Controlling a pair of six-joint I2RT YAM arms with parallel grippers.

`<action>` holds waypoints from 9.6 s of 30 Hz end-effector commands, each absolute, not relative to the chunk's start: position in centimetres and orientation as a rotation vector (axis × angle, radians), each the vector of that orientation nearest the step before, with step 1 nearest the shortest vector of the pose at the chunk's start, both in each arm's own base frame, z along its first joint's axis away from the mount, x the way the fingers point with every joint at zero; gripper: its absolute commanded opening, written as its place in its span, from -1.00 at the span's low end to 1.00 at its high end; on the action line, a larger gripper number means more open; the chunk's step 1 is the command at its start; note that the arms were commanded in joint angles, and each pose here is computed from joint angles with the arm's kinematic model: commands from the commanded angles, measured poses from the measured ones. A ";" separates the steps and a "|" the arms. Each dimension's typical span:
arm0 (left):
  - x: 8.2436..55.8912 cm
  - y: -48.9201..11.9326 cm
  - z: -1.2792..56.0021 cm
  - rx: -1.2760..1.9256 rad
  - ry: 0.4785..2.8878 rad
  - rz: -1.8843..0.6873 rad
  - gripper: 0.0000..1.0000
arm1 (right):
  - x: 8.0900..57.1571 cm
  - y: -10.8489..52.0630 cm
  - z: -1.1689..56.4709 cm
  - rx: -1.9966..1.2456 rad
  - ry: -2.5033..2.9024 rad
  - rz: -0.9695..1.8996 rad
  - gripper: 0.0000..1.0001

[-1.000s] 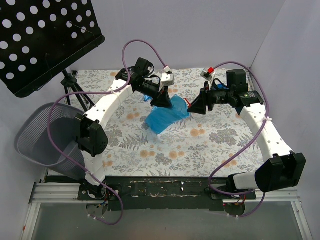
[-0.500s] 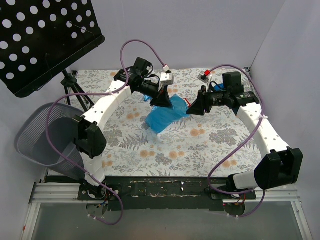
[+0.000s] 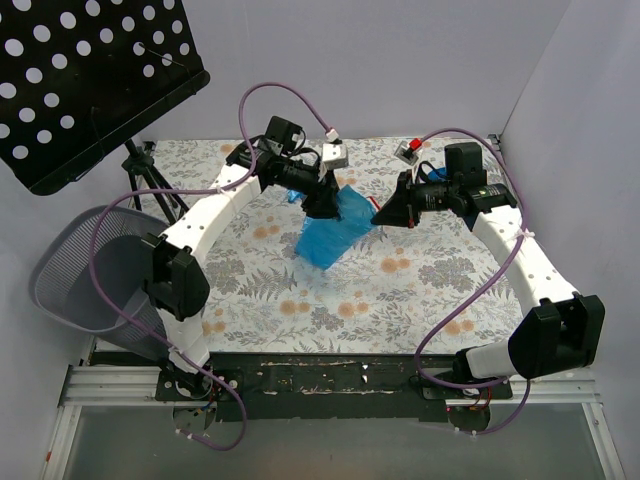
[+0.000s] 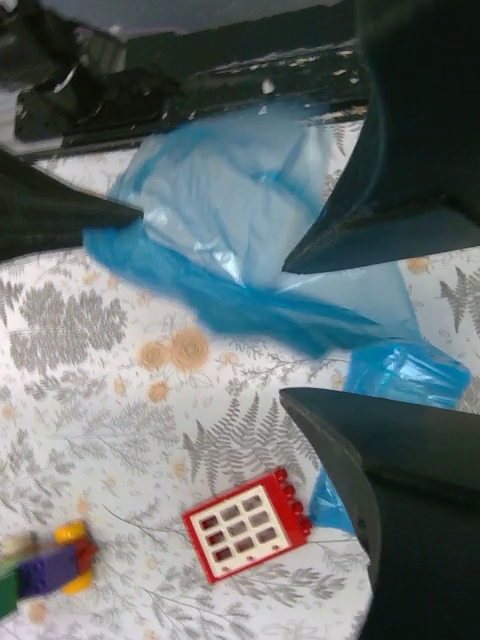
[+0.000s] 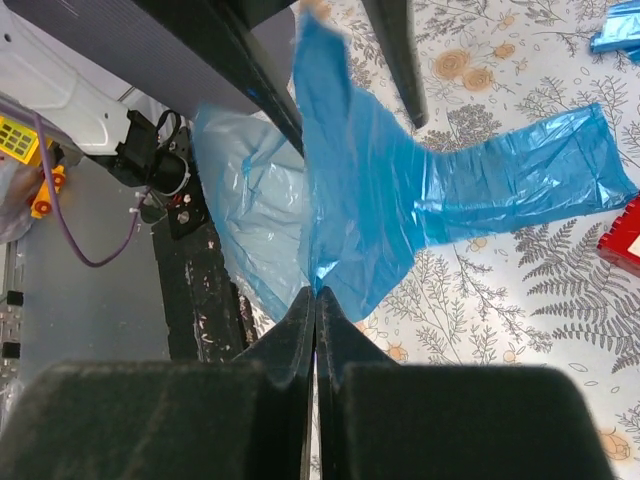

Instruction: Put the trash bags into the trash bin

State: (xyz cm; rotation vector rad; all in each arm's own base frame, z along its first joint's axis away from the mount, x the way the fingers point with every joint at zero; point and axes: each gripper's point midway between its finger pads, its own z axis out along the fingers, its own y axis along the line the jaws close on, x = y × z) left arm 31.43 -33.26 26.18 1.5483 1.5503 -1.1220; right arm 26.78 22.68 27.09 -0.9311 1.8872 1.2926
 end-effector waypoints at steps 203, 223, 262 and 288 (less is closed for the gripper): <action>34.1 -35.9 34.9 0.931 1.673 -1.144 -1.00 | 33.5 21.9 37.0 -0.836 1.607 0.741 0.65; 32.7 -36.0 37.5 0.979 1.621 -1.195 -1.00 | 37.2 22.4 33.8 -0.735 1.673 0.489 0.51; 32.9 -32.6 36.9 1.087 1.600 -0.925 -1.00 | 32.4 25.6 35.8 -0.979 1.409 0.682 0.53; 29.3 -33.3 38.2 1.241 1.503 -1.025 -1.00 | 34.3 28.3 34.1 -0.980 1.390 0.784 0.50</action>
